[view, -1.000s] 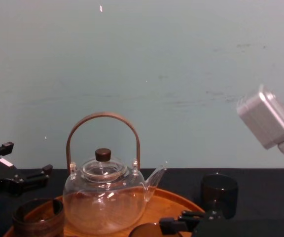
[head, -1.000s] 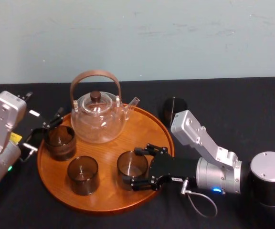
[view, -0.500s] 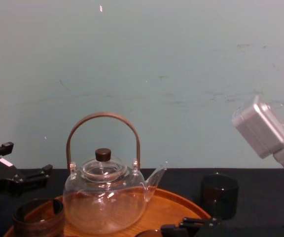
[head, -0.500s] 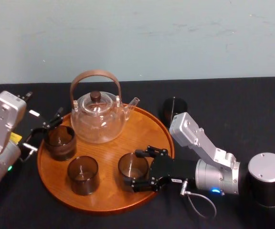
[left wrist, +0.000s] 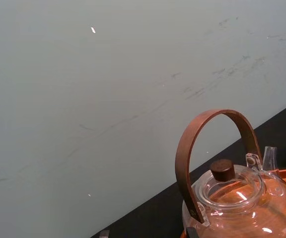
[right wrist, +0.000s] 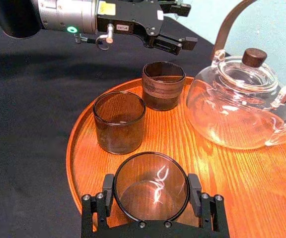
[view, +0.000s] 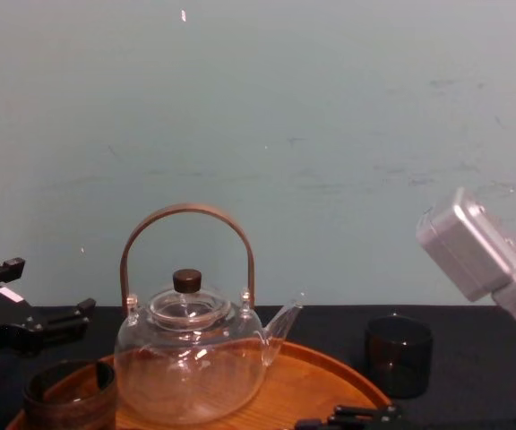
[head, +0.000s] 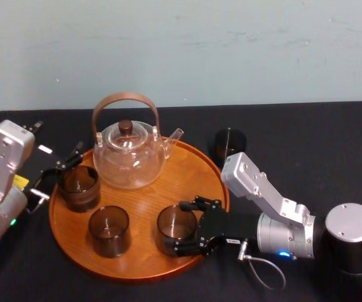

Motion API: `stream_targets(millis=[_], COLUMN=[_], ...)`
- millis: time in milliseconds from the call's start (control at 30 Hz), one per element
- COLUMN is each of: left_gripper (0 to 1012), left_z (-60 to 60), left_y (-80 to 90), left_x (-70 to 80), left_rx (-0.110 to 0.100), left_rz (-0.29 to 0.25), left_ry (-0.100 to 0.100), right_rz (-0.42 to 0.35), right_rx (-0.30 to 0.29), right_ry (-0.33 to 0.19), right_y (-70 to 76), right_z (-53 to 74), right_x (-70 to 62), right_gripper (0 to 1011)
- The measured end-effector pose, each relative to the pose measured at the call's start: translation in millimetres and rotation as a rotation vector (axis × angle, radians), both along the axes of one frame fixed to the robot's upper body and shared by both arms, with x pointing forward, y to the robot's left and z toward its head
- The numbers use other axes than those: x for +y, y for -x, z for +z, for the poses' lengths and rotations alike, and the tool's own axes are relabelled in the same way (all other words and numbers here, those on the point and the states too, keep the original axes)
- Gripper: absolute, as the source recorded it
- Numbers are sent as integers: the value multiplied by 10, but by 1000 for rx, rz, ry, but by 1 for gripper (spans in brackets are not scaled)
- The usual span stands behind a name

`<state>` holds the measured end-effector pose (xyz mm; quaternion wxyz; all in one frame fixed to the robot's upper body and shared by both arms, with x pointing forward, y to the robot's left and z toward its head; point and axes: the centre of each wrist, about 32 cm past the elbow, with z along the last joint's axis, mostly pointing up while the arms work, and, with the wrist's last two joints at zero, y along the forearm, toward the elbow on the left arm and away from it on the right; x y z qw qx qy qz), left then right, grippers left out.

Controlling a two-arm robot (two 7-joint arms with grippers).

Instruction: Pick up the glass from the table and place it on the tray.

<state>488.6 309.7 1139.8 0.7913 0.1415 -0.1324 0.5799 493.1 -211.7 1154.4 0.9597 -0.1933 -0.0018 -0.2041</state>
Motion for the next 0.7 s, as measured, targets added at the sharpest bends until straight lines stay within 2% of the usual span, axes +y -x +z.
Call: stream_targets(millis=[300, 500, 700], left_gripper=[1001, 1001, 1001], left_z=[0, 0, 0], left_y=[0, 0, 0], left_x=[0, 0, 0], left_rx=[0, 0, 0], left_rz=[0, 0, 0], left_ry=[0, 0, 0], right_rz=[-1, -2, -3], right_rx=[0, 0, 0], right_ry=[-3, -4, -5], right_y=[-2, -3, -2], right_z=[5, 7, 7], right_x=[0, 1, 2], right_gripper=[904, 1002, 1002])
